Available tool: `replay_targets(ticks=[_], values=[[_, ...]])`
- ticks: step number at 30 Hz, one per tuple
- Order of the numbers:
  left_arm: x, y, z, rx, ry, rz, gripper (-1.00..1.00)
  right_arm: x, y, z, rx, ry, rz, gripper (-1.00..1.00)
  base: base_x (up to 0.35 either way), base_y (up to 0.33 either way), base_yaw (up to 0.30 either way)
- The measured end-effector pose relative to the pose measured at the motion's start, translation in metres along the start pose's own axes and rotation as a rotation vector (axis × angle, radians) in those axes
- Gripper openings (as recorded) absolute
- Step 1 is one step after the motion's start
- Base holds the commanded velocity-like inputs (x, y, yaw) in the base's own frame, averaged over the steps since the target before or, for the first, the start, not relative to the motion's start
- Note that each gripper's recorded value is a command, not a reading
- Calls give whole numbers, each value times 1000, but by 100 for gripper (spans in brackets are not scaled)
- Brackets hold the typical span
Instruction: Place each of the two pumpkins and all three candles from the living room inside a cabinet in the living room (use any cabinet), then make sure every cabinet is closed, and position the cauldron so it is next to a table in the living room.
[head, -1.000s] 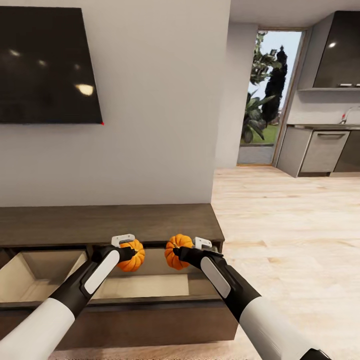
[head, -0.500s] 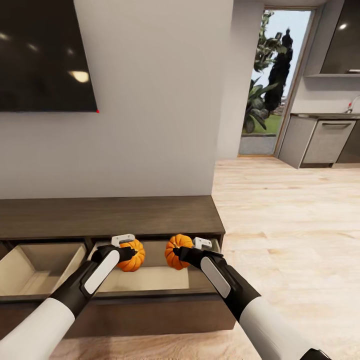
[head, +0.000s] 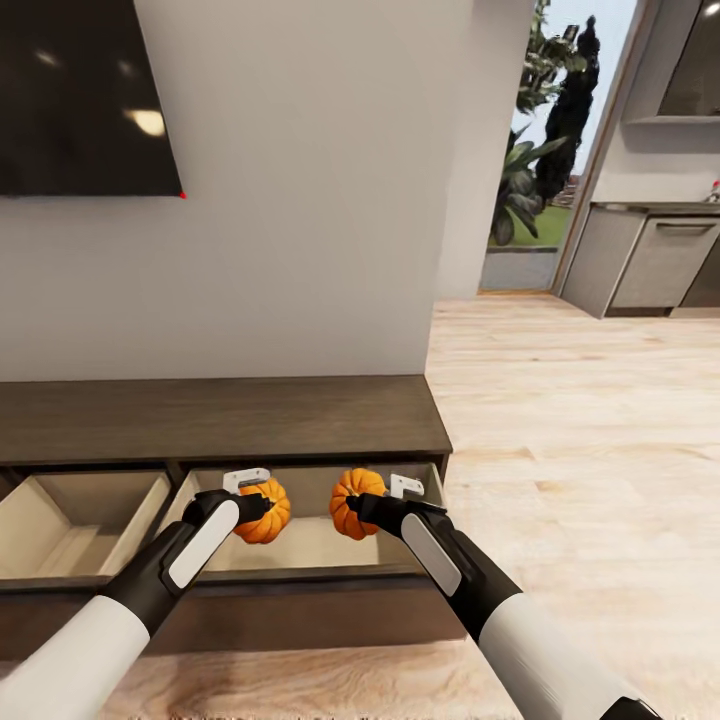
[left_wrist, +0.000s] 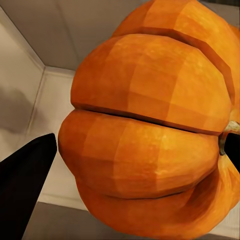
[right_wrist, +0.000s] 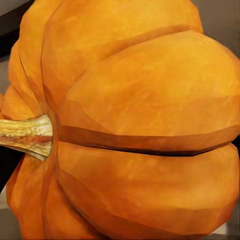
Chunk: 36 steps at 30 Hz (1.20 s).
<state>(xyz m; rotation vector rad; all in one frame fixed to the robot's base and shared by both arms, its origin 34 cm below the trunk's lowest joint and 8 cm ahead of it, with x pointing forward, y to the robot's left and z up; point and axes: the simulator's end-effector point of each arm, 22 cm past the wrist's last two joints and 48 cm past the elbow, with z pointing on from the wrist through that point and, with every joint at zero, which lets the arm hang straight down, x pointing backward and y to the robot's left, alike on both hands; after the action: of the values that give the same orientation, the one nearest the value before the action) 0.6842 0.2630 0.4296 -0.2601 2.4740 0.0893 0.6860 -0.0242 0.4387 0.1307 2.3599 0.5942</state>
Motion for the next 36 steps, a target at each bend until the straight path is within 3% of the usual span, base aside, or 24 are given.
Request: replay_targets(ticks=[6, 36], values=[[11, 0, 11, -4, 24, 3, -100, 11, -7, 9, 6, 22, 9, -100, 0, 0, 0], [7, -2, 9, 3, 15, 2, -100, 10, -7, 9, 6, 21, 9, -100, 63, 0, 0]])
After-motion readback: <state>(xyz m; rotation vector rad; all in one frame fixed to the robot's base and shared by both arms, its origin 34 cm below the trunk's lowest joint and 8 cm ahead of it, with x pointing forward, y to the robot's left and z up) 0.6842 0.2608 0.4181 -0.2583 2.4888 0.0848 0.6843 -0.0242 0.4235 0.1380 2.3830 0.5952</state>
